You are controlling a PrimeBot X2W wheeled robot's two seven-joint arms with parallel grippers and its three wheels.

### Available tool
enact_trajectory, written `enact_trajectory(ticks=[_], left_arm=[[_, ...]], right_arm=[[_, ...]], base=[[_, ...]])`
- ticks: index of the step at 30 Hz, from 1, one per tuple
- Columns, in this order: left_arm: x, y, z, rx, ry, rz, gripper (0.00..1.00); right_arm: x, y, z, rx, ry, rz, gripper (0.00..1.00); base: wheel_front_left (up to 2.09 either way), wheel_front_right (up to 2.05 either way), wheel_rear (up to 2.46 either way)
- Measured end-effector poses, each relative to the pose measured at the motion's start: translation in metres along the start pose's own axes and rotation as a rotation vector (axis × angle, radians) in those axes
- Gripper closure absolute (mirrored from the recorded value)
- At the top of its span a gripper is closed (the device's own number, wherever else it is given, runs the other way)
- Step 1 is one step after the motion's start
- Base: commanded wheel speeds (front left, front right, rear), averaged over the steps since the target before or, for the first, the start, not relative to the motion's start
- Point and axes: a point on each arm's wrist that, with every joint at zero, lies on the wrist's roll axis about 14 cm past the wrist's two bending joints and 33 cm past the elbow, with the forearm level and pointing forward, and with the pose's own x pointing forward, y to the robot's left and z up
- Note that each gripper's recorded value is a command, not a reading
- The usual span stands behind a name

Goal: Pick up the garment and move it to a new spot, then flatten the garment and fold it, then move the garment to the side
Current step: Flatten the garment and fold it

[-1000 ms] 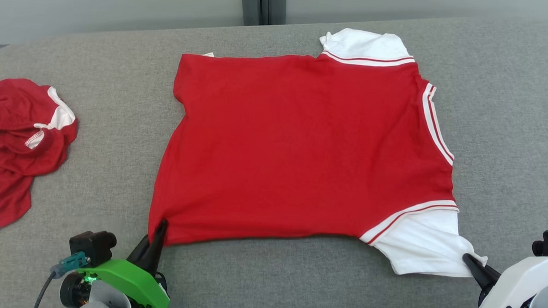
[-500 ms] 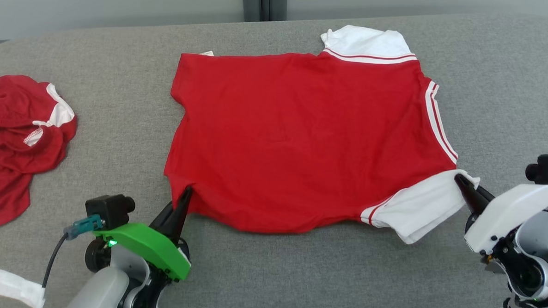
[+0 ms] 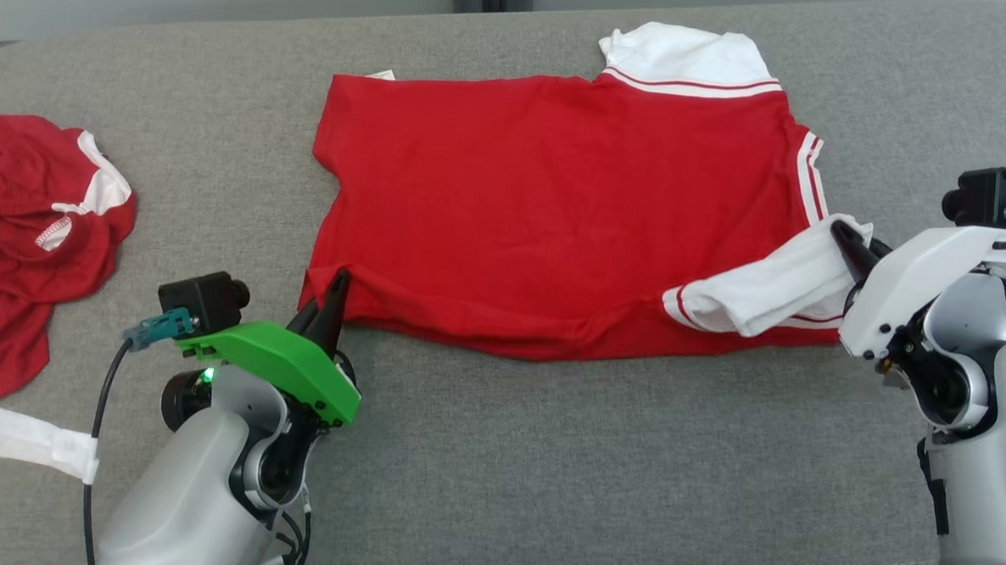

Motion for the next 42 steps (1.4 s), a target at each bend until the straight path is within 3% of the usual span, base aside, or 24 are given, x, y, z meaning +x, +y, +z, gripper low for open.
enact_trajectory(ticks=[16,26,27,28,29,37,42], left_arm=[[0.033,0.029,-0.007,0.017,0.030,0.119,1.00],[0.033,0.040,-0.006,0.014,0.019,0.147,1.00],[0.033,0.040,-0.005,0.013,0.017,0.147,0.84],[0.034,0.039,-0.004,0.015,0.013,0.147,0.26],[0.034,0.039,-0.003,0.016,0.009,0.146,0.00],[0.031,0.037,0.012,0.053,-0.051,0.149,0.00],[0.016,0.051,0.023,0.133,-0.107,0.190,0.00]], right_arm=[[0.065,0.004,0.018,-0.030,-0.069,0.011,1.00],[0.081,0.007,0.025,-0.034,-0.121,0.011,1.00],[0.082,0.006,0.022,-0.031,-0.117,0.009,0.86],[0.082,0.006,0.018,-0.033,-0.104,0.008,0.00],[0.083,0.007,0.015,-0.030,-0.097,0.008,0.00],[0.075,0.017,0.033,-0.007,-0.174,0.040,0.00],[0.052,0.006,0.042,-0.005,-0.223,0.024,0.00]], base=[[0.00,0.00,0.00],[0.00,0.00,0.00],[0.00,0.00,0.00],[0.00,0.00,0.00],[0.00,0.00,0.00],[0.00,0.00,0.00],[0.00,0.00,0.00]])
